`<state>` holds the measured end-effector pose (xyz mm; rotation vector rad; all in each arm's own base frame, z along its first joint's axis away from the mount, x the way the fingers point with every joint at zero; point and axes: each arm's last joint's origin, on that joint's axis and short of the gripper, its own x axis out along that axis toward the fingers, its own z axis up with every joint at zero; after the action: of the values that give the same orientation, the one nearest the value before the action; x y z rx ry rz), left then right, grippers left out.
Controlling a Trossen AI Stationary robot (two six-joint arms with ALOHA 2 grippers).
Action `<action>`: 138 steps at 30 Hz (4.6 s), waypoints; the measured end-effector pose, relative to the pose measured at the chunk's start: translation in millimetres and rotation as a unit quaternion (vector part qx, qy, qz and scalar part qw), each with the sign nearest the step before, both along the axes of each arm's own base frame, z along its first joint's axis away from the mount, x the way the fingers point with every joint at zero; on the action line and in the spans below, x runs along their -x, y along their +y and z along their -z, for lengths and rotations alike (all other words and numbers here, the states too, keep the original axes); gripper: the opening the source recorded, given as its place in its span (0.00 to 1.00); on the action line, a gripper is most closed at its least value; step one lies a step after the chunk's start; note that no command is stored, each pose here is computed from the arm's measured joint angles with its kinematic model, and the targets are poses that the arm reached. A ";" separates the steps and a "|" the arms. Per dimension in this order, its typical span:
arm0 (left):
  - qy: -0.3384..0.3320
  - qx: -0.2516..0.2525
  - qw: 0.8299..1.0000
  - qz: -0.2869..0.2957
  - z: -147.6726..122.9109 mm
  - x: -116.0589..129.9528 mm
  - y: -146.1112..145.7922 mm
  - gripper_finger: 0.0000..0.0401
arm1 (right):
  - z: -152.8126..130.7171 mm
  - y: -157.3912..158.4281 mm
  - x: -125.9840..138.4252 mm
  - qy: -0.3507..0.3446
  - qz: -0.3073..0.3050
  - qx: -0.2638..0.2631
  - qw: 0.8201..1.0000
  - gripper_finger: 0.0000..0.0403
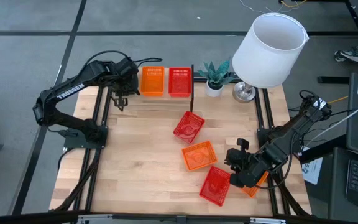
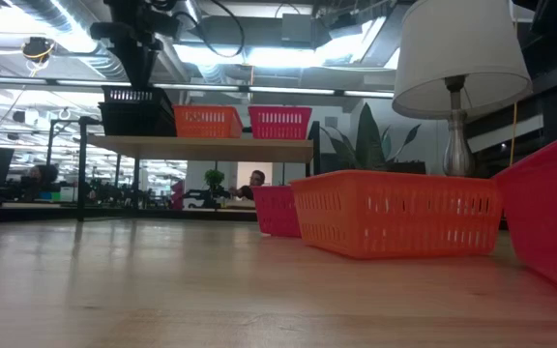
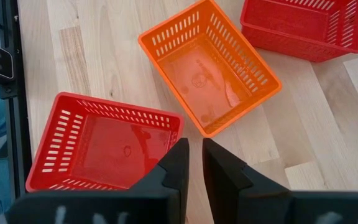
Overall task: Stack baskets on shelf by color
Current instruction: Stack the black bin on top of the other stacked black bins on the shelf, then stack the right orange bin on top of the other orange bin on the shelf
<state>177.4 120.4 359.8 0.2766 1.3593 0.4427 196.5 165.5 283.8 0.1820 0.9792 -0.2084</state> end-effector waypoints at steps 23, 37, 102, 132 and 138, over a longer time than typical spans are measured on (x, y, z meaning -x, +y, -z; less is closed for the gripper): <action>0.003 0.016 1.000 -0.022 2.9 -2.2 -6.5 0.26 | 0.0 0.0 0.0 0.000 0.000 0.000 1.000 0.11; -0.015 0.049 0.999 -0.008 5.0 -6.3 -6.5 0.25 | 0.0 0.0 0.0 0.000 0.000 0.000 1.000 0.11; 0.037 0.055 0.995 -0.078 37.9 2.0 -17.3 0.24 | -0.6 0.8 -0.8 -0.005 0.000 -0.004 1.000 0.11; -0.466 0.295 0.814 0.182 58.7 65.1 -145.1 0.15 | -4.0 -0.4 -5.0 -0.065 0.028 0.034 0.997 0.11; -0.573 0.220 0.766 0.190 95.8 74.4 -141.5 0.15 | -4.0 -0.4 -4.9 -0.065 0.028 0.034 0.997 0.11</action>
<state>103.0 -21.1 264.0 -0.1299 0.1378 -0.1020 201.4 165.0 287.8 0.1581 0.8369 -0.2770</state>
